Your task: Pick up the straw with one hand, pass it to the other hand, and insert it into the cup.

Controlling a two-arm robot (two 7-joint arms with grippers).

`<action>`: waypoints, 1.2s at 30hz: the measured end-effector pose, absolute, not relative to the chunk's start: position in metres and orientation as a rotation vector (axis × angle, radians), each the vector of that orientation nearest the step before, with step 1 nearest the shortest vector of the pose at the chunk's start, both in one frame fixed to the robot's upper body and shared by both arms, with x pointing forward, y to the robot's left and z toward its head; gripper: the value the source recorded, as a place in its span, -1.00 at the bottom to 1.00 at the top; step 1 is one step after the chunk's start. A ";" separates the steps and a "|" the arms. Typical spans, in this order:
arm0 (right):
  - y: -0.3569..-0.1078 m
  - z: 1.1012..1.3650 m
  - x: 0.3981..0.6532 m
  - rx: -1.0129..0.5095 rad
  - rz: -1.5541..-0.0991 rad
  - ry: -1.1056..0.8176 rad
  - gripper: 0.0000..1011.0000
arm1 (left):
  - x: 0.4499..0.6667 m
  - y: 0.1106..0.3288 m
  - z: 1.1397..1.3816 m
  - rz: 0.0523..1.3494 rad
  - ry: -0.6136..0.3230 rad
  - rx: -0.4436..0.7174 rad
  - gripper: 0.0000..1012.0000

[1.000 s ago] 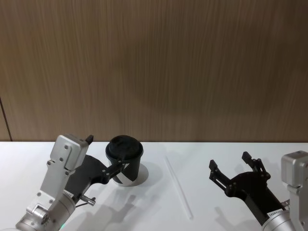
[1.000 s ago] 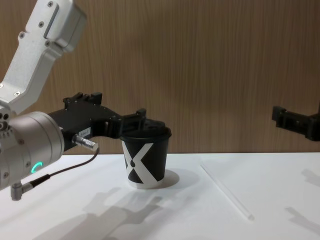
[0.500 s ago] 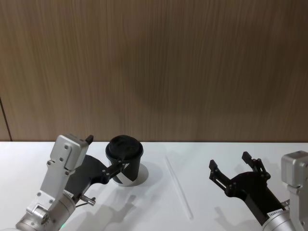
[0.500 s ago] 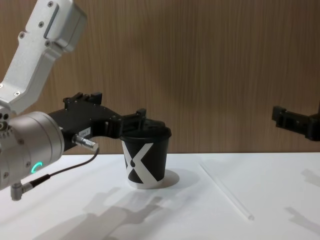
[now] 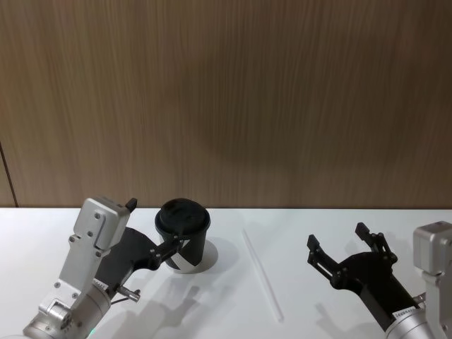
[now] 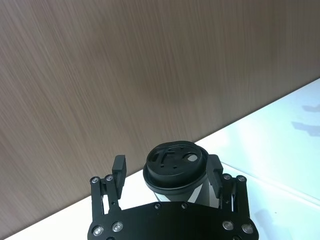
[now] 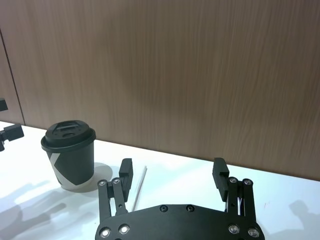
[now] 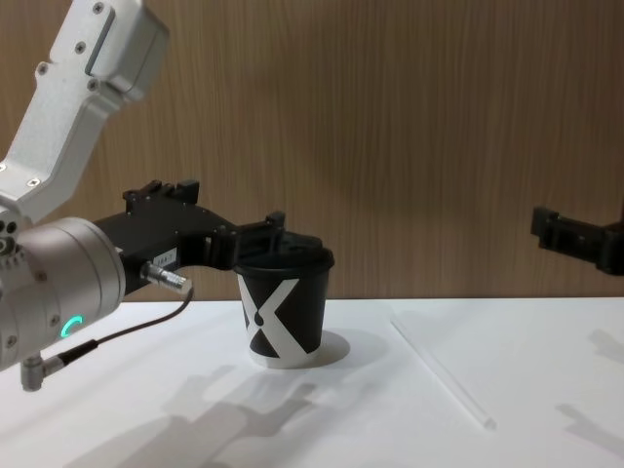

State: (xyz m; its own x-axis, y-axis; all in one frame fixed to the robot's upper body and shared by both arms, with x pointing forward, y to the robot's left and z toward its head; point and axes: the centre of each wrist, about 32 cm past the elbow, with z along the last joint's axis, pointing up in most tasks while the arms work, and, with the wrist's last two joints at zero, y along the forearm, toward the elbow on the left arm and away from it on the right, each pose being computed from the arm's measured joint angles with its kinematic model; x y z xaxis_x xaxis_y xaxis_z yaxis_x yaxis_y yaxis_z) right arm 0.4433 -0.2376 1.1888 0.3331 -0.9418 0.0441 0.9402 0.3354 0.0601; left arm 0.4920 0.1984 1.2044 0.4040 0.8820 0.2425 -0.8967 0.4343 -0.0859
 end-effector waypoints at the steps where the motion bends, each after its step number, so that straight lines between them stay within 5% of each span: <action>1: -0.238 1.189 0.443 0.024 -1.228 -0.076 0.98 | 0.492 0.198 1.204 1.124 -0.268 0.061 0.98; 36: -0.269 1.206 0.449 -0.090 -1.039 -0.073 0.98 | 0.492 0.198 1.204 1.124 -0.268 0.061 0.98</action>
State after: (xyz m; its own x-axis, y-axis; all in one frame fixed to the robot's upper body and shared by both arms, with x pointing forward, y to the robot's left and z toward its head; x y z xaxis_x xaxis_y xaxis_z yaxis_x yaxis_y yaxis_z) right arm 0.4486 -0.2692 1.2057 0.5048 -0.8570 0.1032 0.8630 0.5036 -0.0397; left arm 0.4920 0.1984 1.2044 0.4040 0.8820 0.2425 -0.8967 0.4343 -0.0859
